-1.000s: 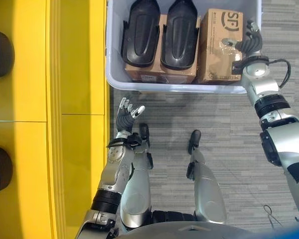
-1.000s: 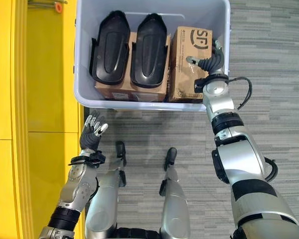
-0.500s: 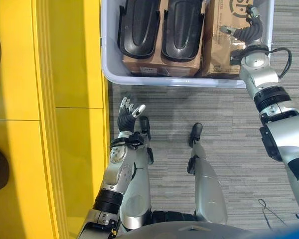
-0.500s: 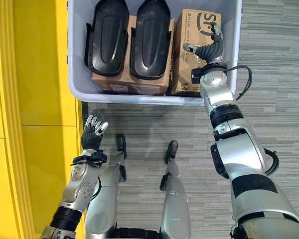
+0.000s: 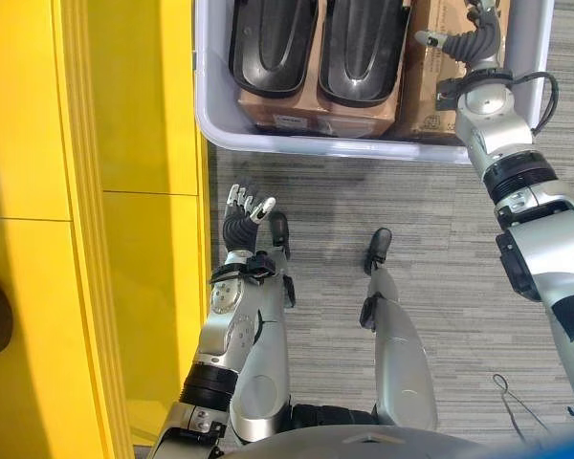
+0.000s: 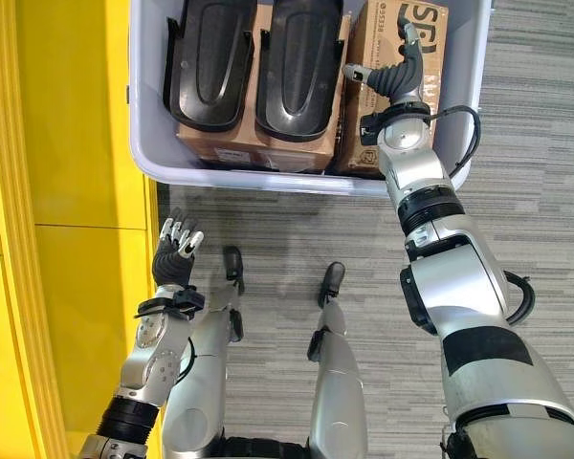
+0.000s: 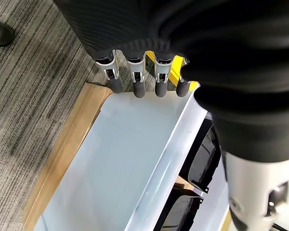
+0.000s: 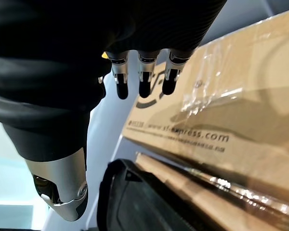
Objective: Move parts from the plastic box to the shelf.
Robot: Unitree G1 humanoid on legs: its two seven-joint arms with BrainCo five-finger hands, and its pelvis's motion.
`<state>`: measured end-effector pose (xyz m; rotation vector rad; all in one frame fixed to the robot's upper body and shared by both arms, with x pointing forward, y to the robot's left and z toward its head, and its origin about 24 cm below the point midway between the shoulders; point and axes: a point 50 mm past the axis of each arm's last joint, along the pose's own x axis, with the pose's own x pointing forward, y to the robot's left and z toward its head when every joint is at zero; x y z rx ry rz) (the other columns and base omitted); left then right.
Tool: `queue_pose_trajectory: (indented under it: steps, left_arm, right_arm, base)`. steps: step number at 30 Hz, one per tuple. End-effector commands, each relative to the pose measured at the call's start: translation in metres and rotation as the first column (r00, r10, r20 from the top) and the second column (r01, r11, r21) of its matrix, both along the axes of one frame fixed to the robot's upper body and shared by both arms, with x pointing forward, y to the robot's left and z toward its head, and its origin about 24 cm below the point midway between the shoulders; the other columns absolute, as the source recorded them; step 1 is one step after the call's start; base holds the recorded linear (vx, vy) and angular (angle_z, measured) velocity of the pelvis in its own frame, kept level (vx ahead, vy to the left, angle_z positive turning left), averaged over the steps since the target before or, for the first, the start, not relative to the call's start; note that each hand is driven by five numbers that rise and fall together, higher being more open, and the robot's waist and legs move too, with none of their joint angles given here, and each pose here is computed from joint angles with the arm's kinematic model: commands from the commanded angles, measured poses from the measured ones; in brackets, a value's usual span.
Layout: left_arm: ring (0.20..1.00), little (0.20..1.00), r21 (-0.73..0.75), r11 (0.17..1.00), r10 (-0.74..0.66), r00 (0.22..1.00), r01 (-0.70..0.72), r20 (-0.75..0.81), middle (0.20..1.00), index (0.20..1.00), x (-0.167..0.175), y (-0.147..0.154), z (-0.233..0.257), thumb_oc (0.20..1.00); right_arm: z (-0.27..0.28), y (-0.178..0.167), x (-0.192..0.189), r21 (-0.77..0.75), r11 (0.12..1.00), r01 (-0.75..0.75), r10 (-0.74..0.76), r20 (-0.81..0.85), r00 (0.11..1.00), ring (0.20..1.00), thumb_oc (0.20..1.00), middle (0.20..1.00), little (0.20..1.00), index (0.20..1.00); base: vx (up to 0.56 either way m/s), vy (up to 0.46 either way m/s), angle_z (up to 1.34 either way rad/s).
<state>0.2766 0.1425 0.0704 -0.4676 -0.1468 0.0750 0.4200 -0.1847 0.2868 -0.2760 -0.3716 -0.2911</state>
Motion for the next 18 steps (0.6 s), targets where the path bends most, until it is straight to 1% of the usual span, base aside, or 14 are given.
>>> queue_pose_trajectory:
  steps: [1,10,18]
  left_arm:
    - [1.0,1.0,-0.021,0.999,0.031,0.992,-0.029,0.118,1.0,1.0,-0.015,0.006,0.02,1.0]
    - [1.0,1.0,-0.044,0.997,0.063,0.991,-0.058,0.119,1.0,1.0,-0.016,0.011,0.02,1.0]
    - [1.0,1.0,-0.045,0.997,0.07,0.99,-0.065,0.123,1.0,1.0,-0.015,0.013,0.022,1.0]
  right_arm:
    - [0.036,0.019,-0.006,-0.025,0.998,-0.05,0.053,0.136,0.989,1.0,1.0,1.0,1.0,1.0]
    - [0.035,0.029,-0.006,-0.01,0.997,-0.078,0.079,0.139,0.987,1.0,1.0,1.0,1.0,1.0]
    - [0.035,0.045,-0.007,-0.001,0.992,-0.13,0.129,0.149,0.98,1.0,1.0,1.0,1.0,1.0]
  base:
    - [0.0,0.0,0.0]
    - [0.0,0.006,0.01]
    - [0.0,0.004,0.02]
